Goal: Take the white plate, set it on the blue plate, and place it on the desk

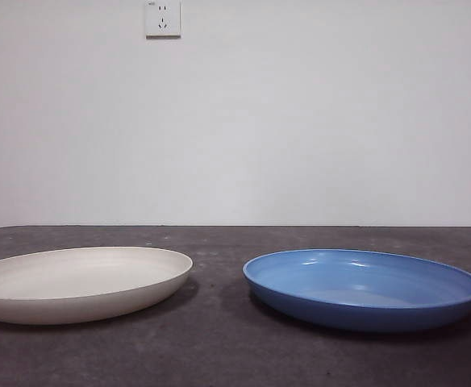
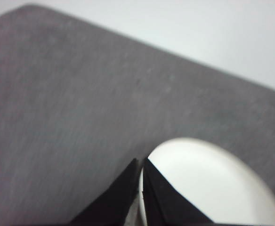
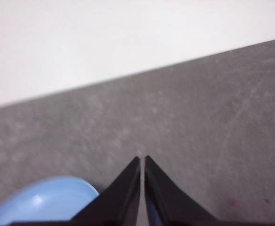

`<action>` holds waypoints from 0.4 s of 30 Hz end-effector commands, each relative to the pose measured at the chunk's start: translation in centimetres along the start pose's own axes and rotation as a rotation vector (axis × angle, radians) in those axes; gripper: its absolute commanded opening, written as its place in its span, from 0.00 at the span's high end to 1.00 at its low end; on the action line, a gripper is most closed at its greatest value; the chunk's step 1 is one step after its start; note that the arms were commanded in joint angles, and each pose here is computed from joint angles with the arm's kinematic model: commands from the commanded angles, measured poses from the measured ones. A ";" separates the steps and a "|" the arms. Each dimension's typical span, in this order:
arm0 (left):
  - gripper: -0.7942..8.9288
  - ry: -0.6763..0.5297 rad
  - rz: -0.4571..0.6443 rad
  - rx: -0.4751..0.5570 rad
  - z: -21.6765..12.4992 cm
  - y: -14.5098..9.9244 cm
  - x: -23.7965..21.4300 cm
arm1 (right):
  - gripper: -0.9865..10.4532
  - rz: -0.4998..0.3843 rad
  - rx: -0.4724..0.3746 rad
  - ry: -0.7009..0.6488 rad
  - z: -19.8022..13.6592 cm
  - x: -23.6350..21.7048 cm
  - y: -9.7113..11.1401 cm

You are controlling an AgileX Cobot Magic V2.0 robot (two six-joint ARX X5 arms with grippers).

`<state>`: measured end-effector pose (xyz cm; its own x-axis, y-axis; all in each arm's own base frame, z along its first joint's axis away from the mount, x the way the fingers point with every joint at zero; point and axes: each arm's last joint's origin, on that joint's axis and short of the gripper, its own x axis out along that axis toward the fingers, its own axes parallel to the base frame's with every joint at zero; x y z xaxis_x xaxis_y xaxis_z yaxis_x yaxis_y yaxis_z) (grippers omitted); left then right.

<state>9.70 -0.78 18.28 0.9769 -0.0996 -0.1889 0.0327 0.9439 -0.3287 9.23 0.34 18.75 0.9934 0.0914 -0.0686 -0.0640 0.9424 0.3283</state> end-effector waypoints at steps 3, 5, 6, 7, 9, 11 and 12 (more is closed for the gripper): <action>0.90 -0.027 -0.084 -0.027 3.9 -1.9 -0.6 | 0.90 0.042 0.089 0.007 3.6 -0.5 1.4; 0.90 -0.013 -0.135 -0.023 5.6 -2.7 -0.7 | 0.90 0.070 0.091 0.045 5.0 -0.5 2.0; 0.90 -0.004 -0.152 -0.018 6.4 -3.1 -0.7 | 0.90 0.084 0.093 0.065 5.7 -0.5 2.3; 0.90 0.008 -0.167 -0.015 7.2 -3.5 -0.8 | 0.90 0.100 0.095 0.090 6.4 -0.5 2.6; 0.90 0.030 -0.205 -0.002 8.7 -4.3 -0.8 | 0.90 0.133 0.102 0.142 7.5 -0.4 3.1; 0.90 0.052 -0.242 0.002 10.2 -5.0 -0.9 | 0.90 0.179 0.105 0.202 8.6 -0.2 3.7; 0.90 0.059 -0.265 0.004 10.9 -5.4 -0.8 | 0.90 0.202 0.102 0.233 9.1 -0.1 4.0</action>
<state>11.03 -2.28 29.42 0.9219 -0.3472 -0.1718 0.2637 0.8874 -0.3782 9.64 1.05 28.03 0.9213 0.3320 -0.2024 -0.2157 0.8694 0.4446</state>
